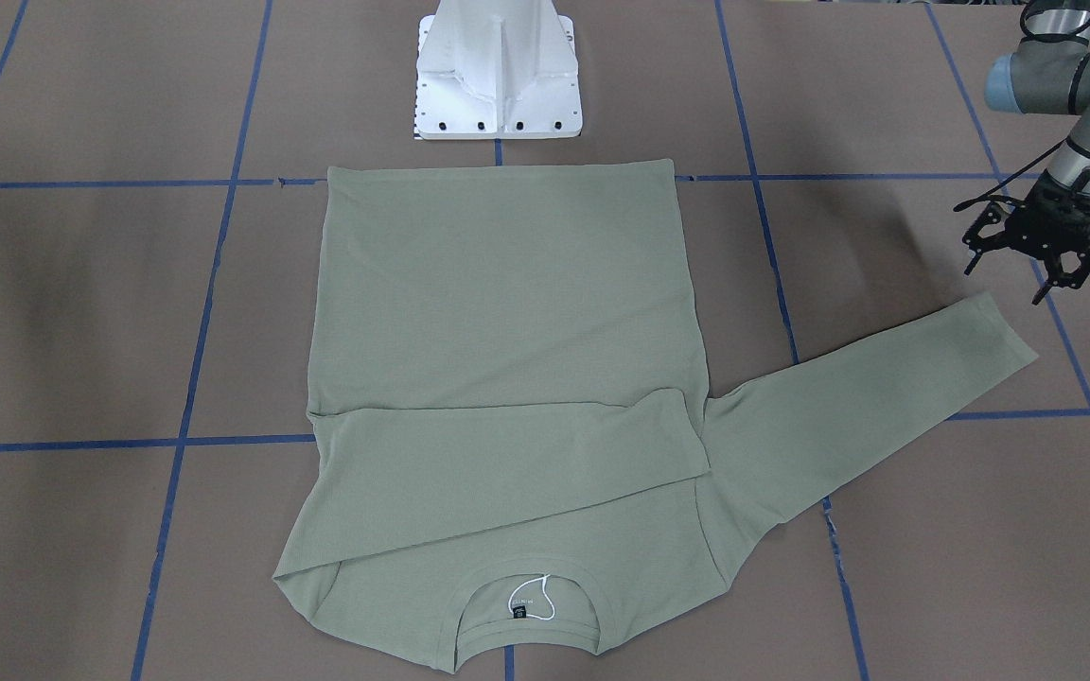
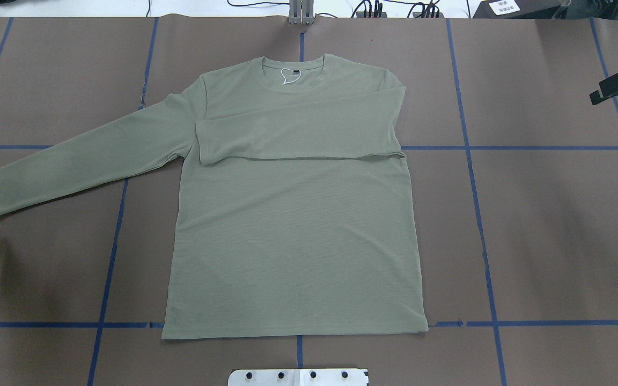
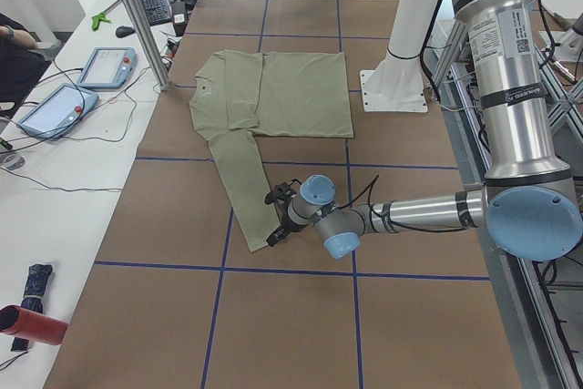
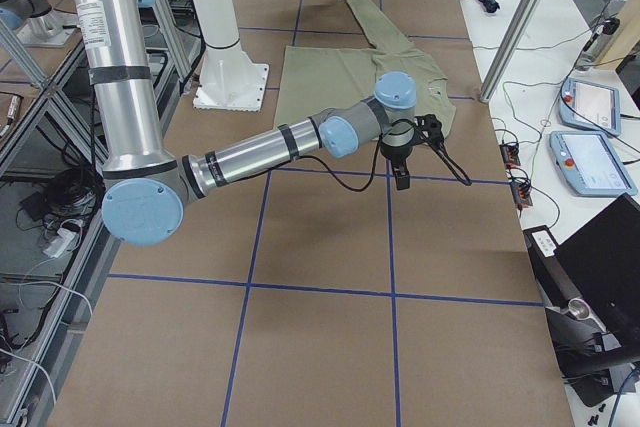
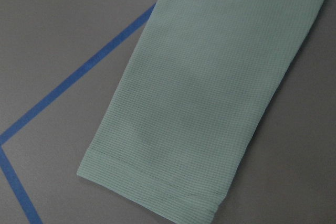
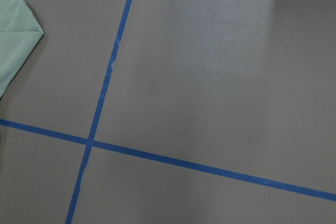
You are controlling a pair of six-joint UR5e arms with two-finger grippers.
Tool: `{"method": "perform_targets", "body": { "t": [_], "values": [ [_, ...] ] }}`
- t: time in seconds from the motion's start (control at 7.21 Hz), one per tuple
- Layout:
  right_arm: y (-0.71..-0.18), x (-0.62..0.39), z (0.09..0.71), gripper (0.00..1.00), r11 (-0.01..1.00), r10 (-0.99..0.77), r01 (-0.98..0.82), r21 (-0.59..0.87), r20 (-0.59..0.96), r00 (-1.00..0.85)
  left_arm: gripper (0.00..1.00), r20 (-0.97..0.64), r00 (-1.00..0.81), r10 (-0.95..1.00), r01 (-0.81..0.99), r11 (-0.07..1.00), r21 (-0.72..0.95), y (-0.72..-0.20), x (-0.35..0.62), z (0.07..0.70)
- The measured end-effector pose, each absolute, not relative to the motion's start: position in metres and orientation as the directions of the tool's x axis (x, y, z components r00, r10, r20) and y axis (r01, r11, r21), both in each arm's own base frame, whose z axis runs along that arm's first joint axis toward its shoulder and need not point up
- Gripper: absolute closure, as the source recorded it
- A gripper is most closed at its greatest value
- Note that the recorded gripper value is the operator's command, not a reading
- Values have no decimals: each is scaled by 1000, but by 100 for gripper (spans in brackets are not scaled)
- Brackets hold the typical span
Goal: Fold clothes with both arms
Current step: 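Grasp the cuff of the other sleeve with the left gripper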
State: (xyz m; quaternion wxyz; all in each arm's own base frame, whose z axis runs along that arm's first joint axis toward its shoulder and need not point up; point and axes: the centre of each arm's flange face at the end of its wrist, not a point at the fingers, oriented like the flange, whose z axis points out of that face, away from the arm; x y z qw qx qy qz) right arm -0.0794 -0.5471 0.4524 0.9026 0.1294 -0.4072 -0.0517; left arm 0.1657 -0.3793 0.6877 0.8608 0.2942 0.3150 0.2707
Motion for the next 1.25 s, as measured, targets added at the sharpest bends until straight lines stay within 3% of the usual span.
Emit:
{"method": "perform_targets", "body": {
  "t": [0.28,0.55,0.97,1.25],
  "values": [
    [-546,-79,452,0,961,-200,-12,278,721,663,18,-380,650,658,-285,675,681,-380,170,692],
    [-546,-79,452,0,960,-201,-11,278,721,663,36,-380,644,664,-289,671,683,-385,178,692],
    [-546,-79,452,0,960,-201,-12,278,721,663,97,-378,641,668,-290,667,686,-388,182,693],
    [-546,-79,452,0,961,-199,-12,276,722,663,100,-376,638,672,-280,657,700,-389,183,687]
  ]
}}
